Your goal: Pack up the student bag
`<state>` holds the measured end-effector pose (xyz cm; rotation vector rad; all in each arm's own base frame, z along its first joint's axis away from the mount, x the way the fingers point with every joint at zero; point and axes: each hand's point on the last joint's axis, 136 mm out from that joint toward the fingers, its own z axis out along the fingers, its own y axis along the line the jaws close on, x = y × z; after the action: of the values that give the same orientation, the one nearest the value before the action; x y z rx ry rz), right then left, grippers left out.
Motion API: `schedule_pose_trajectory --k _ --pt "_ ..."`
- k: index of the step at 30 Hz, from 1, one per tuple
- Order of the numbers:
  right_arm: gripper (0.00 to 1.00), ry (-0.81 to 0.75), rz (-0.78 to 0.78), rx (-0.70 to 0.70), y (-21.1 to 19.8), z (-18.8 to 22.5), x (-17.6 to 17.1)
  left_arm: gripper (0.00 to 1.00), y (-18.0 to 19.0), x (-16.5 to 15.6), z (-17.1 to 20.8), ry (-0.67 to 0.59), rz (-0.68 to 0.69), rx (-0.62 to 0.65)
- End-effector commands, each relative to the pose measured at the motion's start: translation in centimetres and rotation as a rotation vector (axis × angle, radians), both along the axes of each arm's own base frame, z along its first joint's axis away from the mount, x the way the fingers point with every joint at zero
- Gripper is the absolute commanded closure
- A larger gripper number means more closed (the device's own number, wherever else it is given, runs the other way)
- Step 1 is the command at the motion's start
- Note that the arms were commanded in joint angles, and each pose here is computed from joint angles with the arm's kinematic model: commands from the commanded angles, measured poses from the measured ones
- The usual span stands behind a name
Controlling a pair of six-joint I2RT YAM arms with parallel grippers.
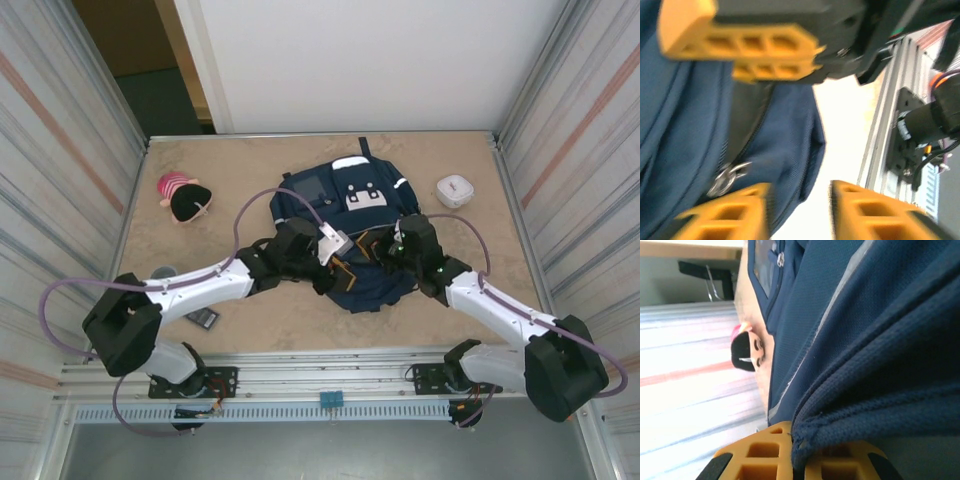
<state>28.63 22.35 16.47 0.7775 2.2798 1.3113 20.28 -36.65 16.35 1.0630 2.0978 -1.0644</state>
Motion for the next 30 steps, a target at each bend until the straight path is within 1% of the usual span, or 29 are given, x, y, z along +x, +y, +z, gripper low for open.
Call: schedule_pose_trajectory --k 1,3,5,9,11,13,18,20,22,23,24,25,26,28,29,30 --pt "1.0 -0.146 0.261 -0.082 1.6 3.8 -1.3 0.37 -0.2 -0.6 6.0 -0.198 -0.085 -0.097" --pt "1.0 -0.179 0.345 -0.118 1.8 4.6 -1.8 0.29 1.4 -0.8 6.3 -0.274 -0.089 -0.043" --pt "1.0 -0.196 0.402 -0.128 2.0 5.1 -2.0 0.24 3.1 -0.8 6.4 -0.376 -0.095 0.018" --pt "1.0 -0.187 0.446 -0.11 2.2 5.5 -2.2 0.2 5.6 -0.2 4.9 -0.622 -0.14 0.153" --pt "1.0 -0.201 0.465 -0.087 2.6 6.0 -2.3 0.18 6.2 0.8 4.0 -0.715 -0.144 0.207" --pt "1.0 -0.206 0.473 -0.083 2.8 6.2 -2.3 0.16 6.3 1.8 3.5 -0.751 -0.152 0.218" --pt "1.0 -0.221 0.479 -0.076 2.9 6.9 -2.3 0.15 4.9 3.8 1.8 -0.732 -0.2 0.222" --pt "1.0 -0.22 0.481 -0.073 2.9 6.9 -2.3 0.18 4.2 4.6 0.8 -0.733 -0.196 0.231" --pt "0.99 -0.218 0.483 -0.071 2.9 6.9 -2.3 0.25 3.6 5.0 0.4 -0.727 -0.193 0.217" --pt "0.99 -0.216 0.482 -0.072 2.8 6.8 -2.2 0.34 3.3 5.2 0.4 -0.727 -0.182 0.205" --pt "0.97 -0.215 0.482 -0.076 2.7 6.8 -2.2 0.46 3.1 5.1 0.3 -0.721 -0.185 0.188" --pt "0.95 -0.211 0.479 -0.083 2.5 6.6 -2.2 0.53 2.9 4.8 0.5 -0.712 -0.198 0.169" --pt "0.88 -0.211 0.473 -0.099 2.1 6.6 -2.2 0.61 2.9 4.4 0.7 -0.692 -0.211 0.147" --pt "0.7 -0.204 0.45 -0.158 1.0 6.2 -2.2 0.84 2.8 3.6 1.1 -0.638 -0.236 0.087" --pt "0.62 -0.206 0.44 -0.207 0.3 6.1 -2.3 0.92 2.9 3.4 1.2 -0.603 -0.236 0.063" --pt "0.58 -0.208 0.435 -0.259 -0.4 6.0 -2.7 0.96 3.0 3.2 1.4 -0.57 -0.236 0.041"
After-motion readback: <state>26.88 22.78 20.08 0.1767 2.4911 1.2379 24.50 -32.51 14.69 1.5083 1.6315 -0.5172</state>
